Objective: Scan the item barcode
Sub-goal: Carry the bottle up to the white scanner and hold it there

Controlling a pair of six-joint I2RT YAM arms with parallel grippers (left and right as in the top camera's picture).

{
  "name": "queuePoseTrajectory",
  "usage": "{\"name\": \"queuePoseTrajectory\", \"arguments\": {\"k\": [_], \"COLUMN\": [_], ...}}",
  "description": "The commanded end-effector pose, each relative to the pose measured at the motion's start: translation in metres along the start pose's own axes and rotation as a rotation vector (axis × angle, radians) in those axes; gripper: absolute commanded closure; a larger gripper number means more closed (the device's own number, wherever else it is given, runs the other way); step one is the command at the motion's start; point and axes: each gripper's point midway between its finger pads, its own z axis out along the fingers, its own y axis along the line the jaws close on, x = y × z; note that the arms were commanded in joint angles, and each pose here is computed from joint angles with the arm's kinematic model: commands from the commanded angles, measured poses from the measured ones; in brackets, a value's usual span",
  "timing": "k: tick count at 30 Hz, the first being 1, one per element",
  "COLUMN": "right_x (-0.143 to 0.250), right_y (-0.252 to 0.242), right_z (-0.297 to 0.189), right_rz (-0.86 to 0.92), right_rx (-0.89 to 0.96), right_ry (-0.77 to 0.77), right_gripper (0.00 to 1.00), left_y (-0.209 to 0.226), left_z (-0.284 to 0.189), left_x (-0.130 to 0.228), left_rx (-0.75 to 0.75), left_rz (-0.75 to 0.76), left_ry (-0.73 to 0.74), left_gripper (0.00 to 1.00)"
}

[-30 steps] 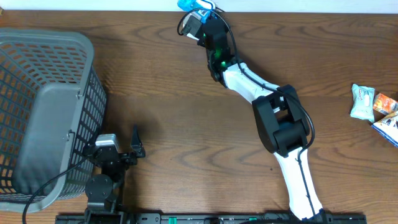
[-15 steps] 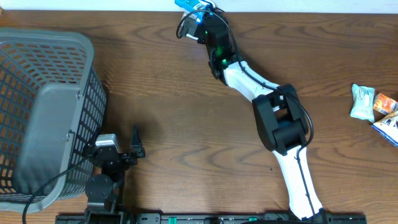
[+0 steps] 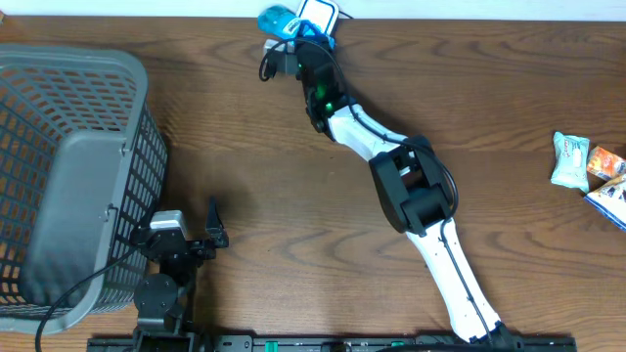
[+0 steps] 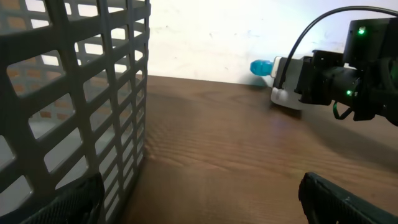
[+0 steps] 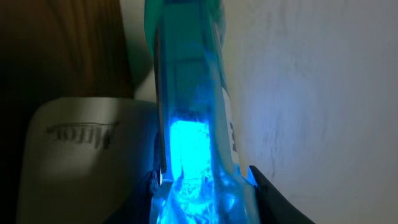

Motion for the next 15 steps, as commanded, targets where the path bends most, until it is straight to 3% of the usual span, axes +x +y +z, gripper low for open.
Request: {"name": "queuePoseTrajectory", "arguments": {"k": [1, 7, 13, 15], "right_x": [0.002, 0.004, 0.037, 0.067], "right_y": [-0.041, -0.059, -0.145, -0.171], "right_z": [-0.001, -0.006, -0.044, -0.063], "right_rz": [0.0, 0.082, 0.231, 0.319], "right_rx": [0.083, 0.084, 0.1, 0.095], "right_ry": [0.036, 0.057, 0.217, 0.319], "right_gripper": [0.99, 0.99, 0.99, 0.99], "left_y": [0.006, 0.006, 0.006, 0.006], "left_z": [0.002, 0.002, 0.002, 0.002], "left_x": [0.018, 0.018, 0.018, 0.018], "left_rx": [-0.027, -0.027, -0.027, -0.027], "left_rz": [-0.002, -0.002, -0.002, -0.002], "left_ry": [0.052, 0.052, 0.052, 0.052], "left_gripper": [0.0, 0.0, 0.0, 0.0]}}
